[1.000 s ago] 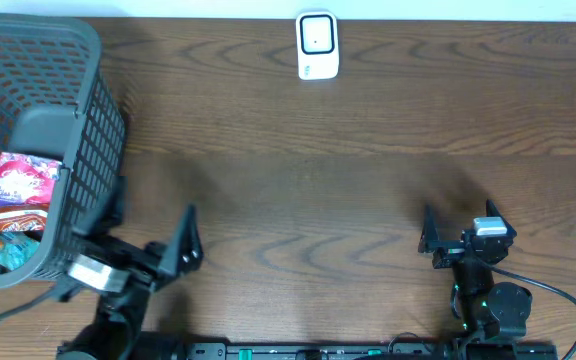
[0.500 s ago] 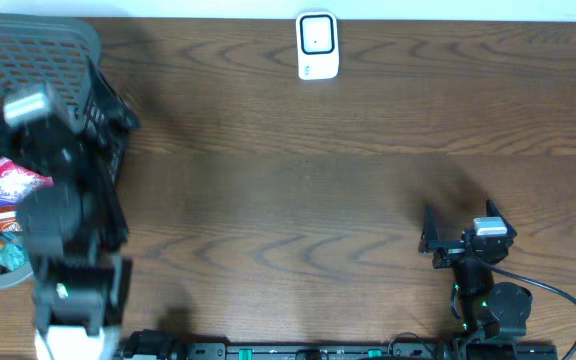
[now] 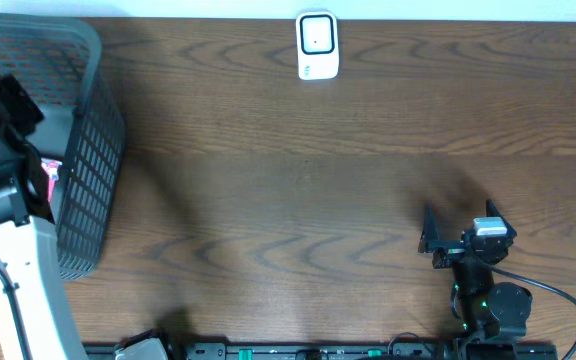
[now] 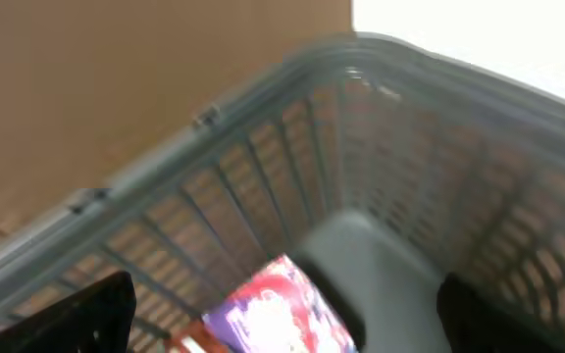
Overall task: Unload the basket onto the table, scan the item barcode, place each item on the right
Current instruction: 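Reach the left gripper into the grey basket toward the purple-red pack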
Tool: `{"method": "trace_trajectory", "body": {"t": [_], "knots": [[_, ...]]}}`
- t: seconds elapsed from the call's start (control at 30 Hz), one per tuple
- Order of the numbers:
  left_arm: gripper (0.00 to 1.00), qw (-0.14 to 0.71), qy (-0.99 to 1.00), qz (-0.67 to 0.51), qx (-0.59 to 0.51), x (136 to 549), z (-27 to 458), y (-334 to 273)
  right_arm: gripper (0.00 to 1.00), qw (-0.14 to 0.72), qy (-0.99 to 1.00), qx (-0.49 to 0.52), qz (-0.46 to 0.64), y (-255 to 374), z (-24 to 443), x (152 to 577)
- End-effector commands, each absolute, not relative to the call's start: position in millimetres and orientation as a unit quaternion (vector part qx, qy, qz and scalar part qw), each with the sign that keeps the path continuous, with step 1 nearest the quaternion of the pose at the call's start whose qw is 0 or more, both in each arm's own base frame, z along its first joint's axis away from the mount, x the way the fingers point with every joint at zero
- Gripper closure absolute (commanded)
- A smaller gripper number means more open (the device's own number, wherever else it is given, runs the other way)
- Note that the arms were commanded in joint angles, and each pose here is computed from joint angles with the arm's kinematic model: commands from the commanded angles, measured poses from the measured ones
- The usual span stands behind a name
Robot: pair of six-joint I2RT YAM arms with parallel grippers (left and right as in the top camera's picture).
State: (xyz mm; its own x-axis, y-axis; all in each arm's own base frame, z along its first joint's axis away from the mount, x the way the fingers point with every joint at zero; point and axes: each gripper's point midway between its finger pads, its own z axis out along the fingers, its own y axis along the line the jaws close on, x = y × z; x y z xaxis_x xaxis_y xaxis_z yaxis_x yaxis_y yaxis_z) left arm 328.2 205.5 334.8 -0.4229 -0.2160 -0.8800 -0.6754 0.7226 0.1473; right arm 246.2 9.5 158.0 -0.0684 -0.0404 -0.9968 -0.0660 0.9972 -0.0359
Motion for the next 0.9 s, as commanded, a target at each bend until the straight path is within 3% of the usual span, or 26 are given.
{"method": "trace_trajectory", "body": {"t": [0.0, 0.2, 0.6, 0.87], "knots": [[0.02, 0.457, 0.815, 0.223, -0.277, 331.5, 329.0, 205.6, 0.01, 0.681, 0.731, -0.038, 0.001, 7.0, 157.5, 246.1], [0.02, 0.379, 0.798, 0.182, -0.432, 307.0, 270.3, 247.4, 0.01, 0.681, 0.731, -0.038, 0.000, 6.9, 157.5, 246.1], [0.02, 0.155, 0.831, 0.111, -0.522, 279.3, 138.0, 249.2, 0.01, 0.681, 0.731, -0.038, 0.000, 6.9, 157.5, 246.1], [0.02, 0.081, 0.796, 0.146, -0.582, 263.2, 92.8, 257.0, 0.01, 0.681, 0.731, -0.038, 0.000, 6.9, 157.5, 246.1]]}}
